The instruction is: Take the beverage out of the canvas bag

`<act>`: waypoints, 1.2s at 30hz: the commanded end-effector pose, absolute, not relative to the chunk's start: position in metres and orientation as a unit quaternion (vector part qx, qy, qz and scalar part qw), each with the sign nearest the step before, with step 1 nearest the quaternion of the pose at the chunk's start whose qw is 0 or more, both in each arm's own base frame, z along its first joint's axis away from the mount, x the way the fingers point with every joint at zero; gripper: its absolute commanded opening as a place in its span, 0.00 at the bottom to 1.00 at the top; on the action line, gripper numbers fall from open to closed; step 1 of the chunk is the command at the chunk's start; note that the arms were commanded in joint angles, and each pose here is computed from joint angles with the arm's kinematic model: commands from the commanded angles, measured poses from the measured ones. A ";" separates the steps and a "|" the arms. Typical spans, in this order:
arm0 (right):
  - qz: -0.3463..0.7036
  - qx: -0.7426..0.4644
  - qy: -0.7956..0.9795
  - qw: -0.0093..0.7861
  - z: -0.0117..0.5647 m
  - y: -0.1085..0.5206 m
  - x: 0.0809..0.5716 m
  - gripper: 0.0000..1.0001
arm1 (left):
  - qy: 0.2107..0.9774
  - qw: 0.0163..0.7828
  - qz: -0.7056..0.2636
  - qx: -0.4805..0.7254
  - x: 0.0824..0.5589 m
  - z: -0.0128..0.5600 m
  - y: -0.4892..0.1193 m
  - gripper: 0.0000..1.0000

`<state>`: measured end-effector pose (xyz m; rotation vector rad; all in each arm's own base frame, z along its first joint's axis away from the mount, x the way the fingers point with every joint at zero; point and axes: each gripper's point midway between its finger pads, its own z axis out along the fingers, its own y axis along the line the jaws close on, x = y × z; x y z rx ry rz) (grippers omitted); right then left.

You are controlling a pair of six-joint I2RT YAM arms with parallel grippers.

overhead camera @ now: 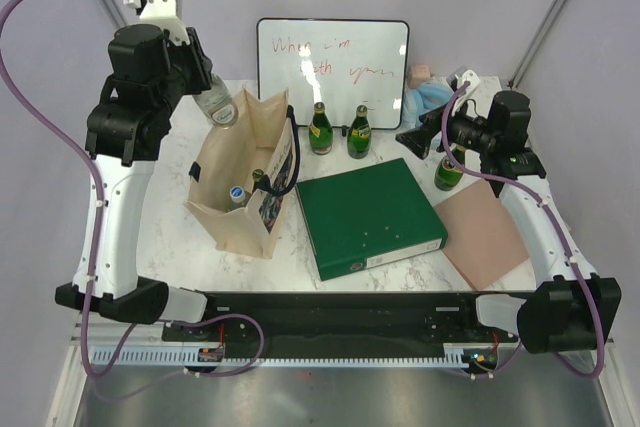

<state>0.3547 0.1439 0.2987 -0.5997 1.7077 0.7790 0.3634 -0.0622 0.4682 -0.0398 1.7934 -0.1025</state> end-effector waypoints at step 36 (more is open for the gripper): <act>0.338 -0.268 0.712 0.553 0.298 0.151 0.338 0.98 | 0.718 0.669 0.075 -0.177 0.494 0.422 0.054 0.02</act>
